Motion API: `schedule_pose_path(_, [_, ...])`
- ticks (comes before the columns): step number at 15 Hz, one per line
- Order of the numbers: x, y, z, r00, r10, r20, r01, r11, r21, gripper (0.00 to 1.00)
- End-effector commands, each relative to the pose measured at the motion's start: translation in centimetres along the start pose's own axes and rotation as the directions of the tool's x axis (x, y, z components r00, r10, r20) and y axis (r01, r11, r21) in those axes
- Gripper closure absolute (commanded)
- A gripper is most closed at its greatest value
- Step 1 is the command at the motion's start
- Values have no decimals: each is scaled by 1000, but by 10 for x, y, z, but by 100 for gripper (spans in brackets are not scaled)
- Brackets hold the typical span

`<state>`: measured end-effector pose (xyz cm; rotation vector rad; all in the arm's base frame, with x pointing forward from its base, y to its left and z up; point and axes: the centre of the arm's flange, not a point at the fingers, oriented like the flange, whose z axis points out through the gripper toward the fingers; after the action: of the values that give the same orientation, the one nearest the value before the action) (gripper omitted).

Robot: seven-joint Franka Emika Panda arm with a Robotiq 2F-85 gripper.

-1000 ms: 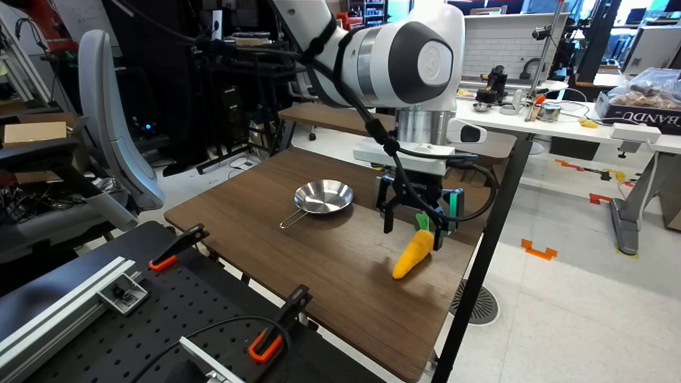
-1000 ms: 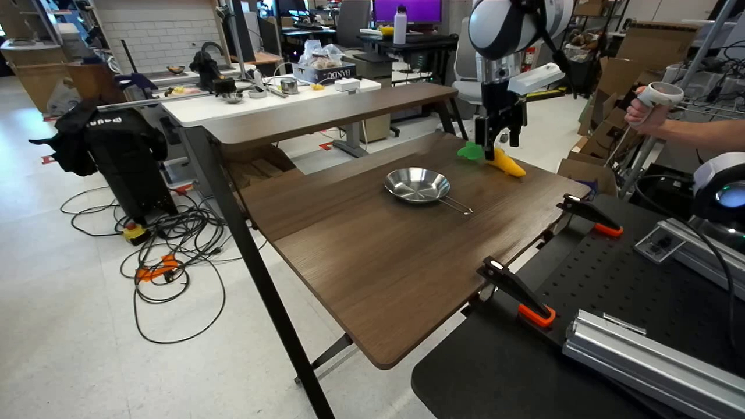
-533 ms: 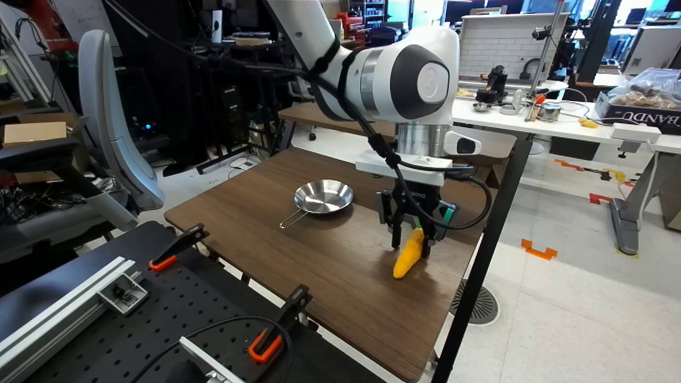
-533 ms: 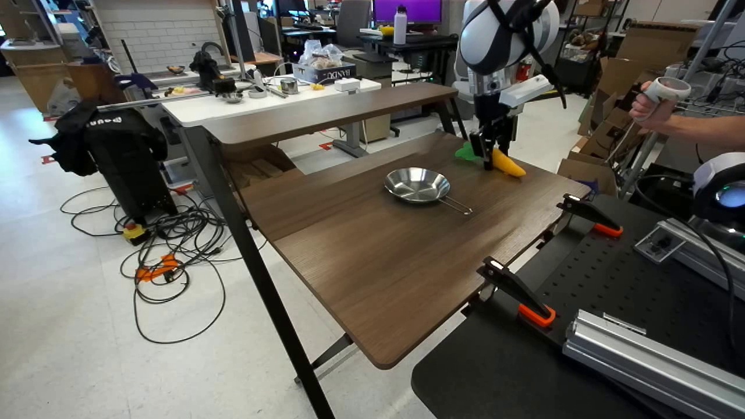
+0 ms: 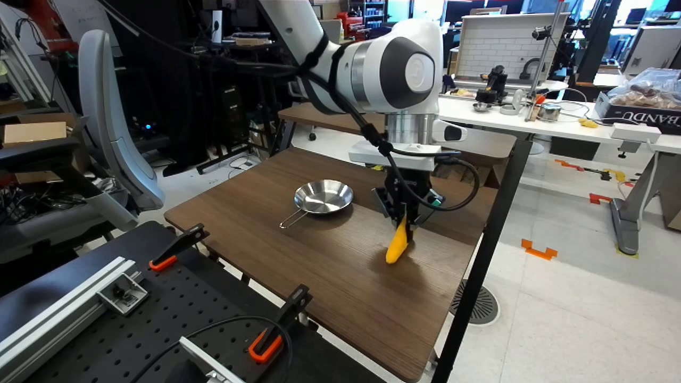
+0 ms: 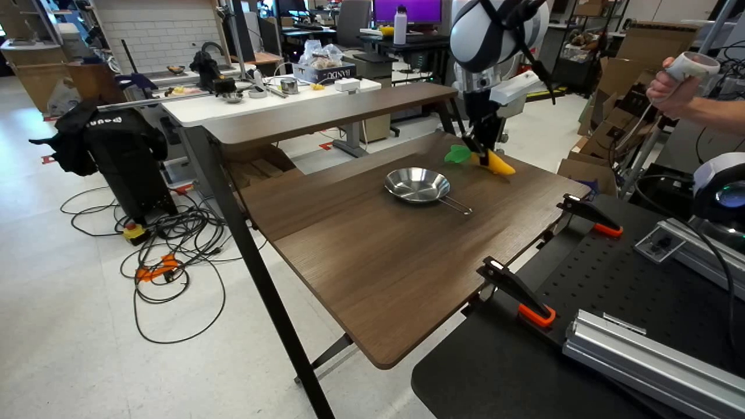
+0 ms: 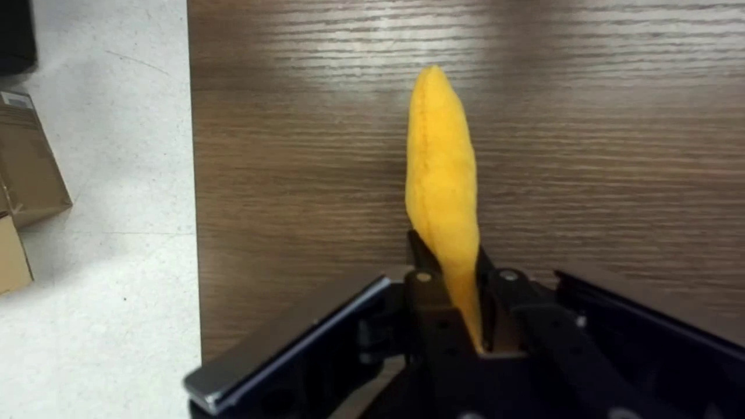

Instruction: Put the carrot plushie into the pan

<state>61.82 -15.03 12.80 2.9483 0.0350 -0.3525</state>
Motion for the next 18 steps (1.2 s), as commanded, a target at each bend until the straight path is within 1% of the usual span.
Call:
schedule_pose_path(1, [-3,-30,-28,998,-49,-27,48,998,-27,99])
schedule_pose_path(2, [-2,-40,-35,997,-66,-35,65,997,-30,97])
schedule_pose_path(6, [-1,-84,-69,989,-126,-71,124,992,-35,97])
schedule_pose_path(11, [-6,-131,-107,974,-191,-118,188,981,-39,97])
schedule_pose_path(14, [-10,-158,-115,967,-225,-122,221,974,-40,97])
schedule_pose_path(18, [-14,-185,-109,959,-261,-106,259,965,-30,97])
